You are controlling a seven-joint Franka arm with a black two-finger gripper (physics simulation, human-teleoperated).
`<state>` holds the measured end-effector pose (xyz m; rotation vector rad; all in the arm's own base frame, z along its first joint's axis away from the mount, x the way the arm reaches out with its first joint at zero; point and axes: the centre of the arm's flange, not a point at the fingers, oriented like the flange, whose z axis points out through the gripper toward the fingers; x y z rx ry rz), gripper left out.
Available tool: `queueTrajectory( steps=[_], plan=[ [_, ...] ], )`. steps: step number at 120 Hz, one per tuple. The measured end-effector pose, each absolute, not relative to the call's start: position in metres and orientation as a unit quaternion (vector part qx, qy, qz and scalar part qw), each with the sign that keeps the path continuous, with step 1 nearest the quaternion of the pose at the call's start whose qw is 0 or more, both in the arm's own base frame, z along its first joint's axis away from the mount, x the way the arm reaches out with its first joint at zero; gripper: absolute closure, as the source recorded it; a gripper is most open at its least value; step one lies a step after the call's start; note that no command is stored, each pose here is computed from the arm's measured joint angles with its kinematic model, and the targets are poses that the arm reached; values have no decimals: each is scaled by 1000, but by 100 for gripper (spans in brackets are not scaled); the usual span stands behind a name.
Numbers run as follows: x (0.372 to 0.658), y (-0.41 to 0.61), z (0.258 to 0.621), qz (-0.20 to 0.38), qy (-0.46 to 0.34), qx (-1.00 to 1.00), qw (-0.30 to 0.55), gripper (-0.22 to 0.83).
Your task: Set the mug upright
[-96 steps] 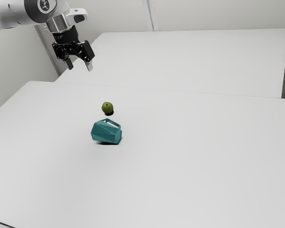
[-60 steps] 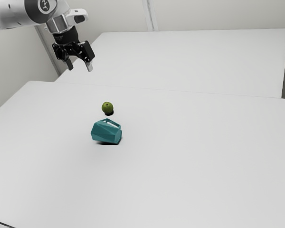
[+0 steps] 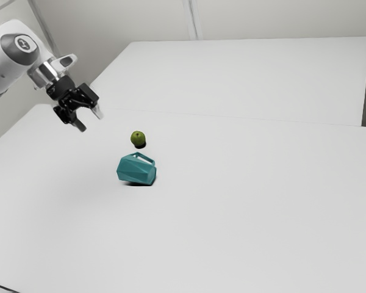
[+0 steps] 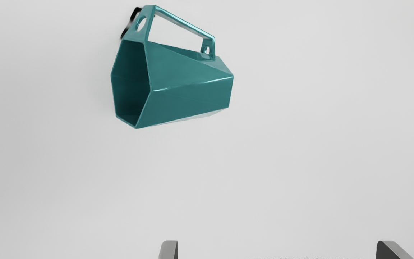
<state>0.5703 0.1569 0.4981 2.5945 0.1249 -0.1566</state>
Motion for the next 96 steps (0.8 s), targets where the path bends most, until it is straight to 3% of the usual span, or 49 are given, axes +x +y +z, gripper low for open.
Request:
queueTrajectory(
  steps=[19,54,96],
  plan=[
    [579,170,420,-58,49,937,340,0],
    [599,182,339,-18,26,918,396,0],
    [599,184,301,29,-10,897,441,0]
  ],
)
